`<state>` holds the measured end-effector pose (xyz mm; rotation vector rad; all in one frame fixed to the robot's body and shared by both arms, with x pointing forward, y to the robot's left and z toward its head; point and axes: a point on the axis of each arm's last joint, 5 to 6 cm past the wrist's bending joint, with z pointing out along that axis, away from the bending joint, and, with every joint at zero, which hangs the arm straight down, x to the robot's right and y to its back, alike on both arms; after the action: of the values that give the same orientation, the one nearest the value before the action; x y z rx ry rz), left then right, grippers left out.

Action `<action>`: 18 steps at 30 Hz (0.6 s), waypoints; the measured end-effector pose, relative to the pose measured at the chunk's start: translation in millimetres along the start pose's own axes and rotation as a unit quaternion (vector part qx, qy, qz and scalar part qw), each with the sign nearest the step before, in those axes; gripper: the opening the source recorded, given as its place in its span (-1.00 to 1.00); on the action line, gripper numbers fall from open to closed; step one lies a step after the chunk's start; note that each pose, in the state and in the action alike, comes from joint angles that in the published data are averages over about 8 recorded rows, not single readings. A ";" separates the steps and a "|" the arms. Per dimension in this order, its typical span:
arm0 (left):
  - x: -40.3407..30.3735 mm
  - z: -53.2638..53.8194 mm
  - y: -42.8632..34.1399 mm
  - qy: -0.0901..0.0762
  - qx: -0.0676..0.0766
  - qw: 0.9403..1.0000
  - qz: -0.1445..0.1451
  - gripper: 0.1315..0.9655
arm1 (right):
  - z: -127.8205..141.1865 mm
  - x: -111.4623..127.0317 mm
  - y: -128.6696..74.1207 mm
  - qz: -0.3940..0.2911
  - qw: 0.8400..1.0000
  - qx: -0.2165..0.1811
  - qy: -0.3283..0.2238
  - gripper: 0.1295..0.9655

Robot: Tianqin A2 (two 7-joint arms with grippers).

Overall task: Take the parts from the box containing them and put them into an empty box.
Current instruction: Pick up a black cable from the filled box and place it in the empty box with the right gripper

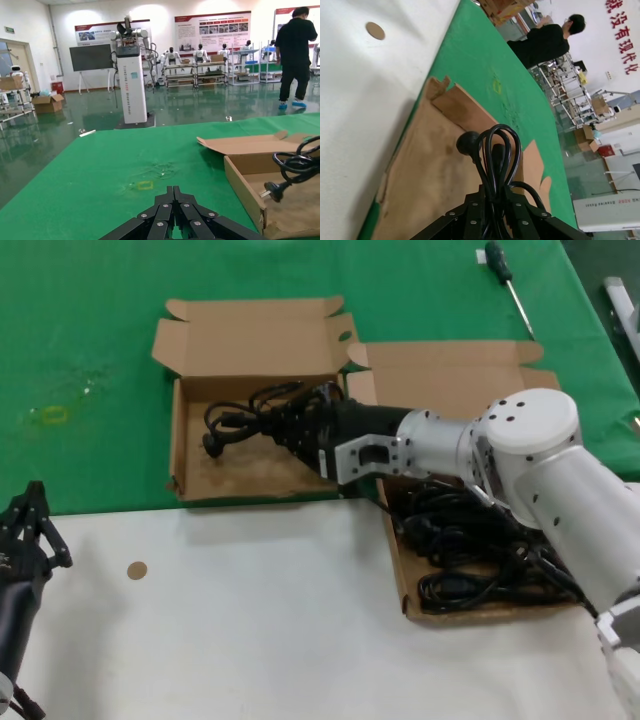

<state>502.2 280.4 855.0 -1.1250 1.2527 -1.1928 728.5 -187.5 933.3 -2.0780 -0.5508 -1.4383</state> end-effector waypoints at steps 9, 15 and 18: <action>0.0 0.0 0.0 0.000 0.000 1.000 0.000 -0.95 | 7.1 -0.7 3.9 0.002 1.000 -0.005 0.008 -0.72; 0.0 0.0 0.0 0.000 0.000 1.000 0.000 -0.95 | 7.9 0.1 6.5 0.003 1.000 -0.004 0.013 -0.69; 0.0 0.0 0.0 0.000 0.000 1.000 0.000 -0.95 | 6.8 0.3 8.1 0.004 1.000 -0.004 0.015 -0.59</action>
<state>502.2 280.4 855.0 -1.1251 1.2527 -1.1928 738.4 -189.3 930.0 -2.0596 -0.5251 -1.4661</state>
